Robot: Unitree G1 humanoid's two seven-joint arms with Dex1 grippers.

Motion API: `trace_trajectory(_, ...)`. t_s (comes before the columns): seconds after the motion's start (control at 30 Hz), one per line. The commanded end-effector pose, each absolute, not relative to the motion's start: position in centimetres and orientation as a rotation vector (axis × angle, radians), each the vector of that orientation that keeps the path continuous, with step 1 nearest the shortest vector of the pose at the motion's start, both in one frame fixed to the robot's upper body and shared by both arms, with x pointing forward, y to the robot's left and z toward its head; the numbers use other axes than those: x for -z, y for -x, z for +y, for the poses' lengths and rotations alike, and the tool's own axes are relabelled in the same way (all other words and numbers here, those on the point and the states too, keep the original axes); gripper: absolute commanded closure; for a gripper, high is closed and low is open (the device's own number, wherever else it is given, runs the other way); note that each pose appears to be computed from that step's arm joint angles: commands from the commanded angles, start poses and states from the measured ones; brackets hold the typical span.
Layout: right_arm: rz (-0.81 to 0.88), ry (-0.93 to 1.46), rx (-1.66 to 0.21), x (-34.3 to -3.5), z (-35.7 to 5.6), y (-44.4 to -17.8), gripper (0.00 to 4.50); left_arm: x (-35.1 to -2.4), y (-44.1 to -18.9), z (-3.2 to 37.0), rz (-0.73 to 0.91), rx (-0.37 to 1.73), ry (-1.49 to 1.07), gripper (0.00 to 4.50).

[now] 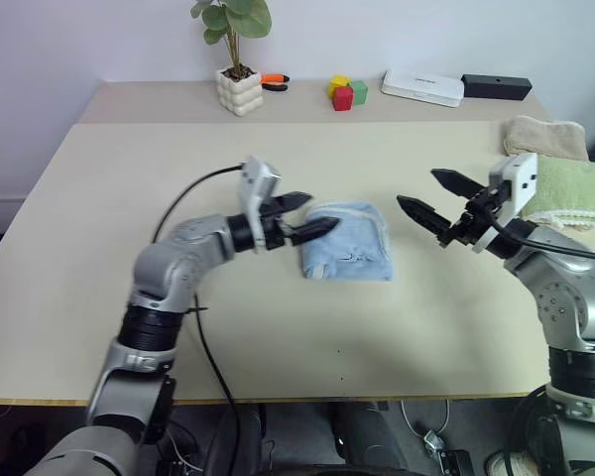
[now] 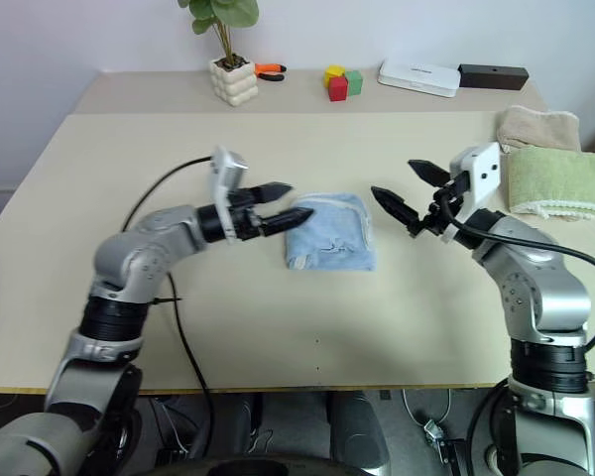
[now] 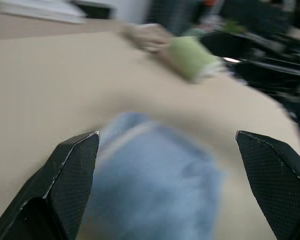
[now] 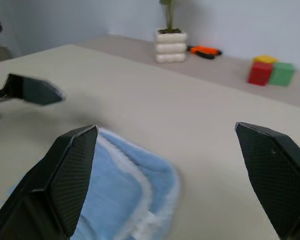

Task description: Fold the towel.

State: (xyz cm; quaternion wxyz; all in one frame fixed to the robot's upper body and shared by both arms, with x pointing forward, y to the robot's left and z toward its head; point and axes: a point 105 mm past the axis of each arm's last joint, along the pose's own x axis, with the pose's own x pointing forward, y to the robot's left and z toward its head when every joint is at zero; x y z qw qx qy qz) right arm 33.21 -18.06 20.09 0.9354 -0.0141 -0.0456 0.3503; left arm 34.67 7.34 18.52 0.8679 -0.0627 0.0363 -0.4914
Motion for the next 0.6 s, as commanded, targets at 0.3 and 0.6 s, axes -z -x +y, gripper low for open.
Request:
trace_trajectory(0.3, -0.164, -0.029, -0.914, -21.4, -11.1, -32.1, 4.49, -18.7, -34.2, 9.4, 0.033, 0.998, 0.171, 0.26)
trace_trajectory(0.6, -0.184, -0.021, -0.844, -21.5, -11.9, -33.2, 4.5, -19.7, -34.7, 6.9, -0.018, 1.007, 0.2, 4.46)
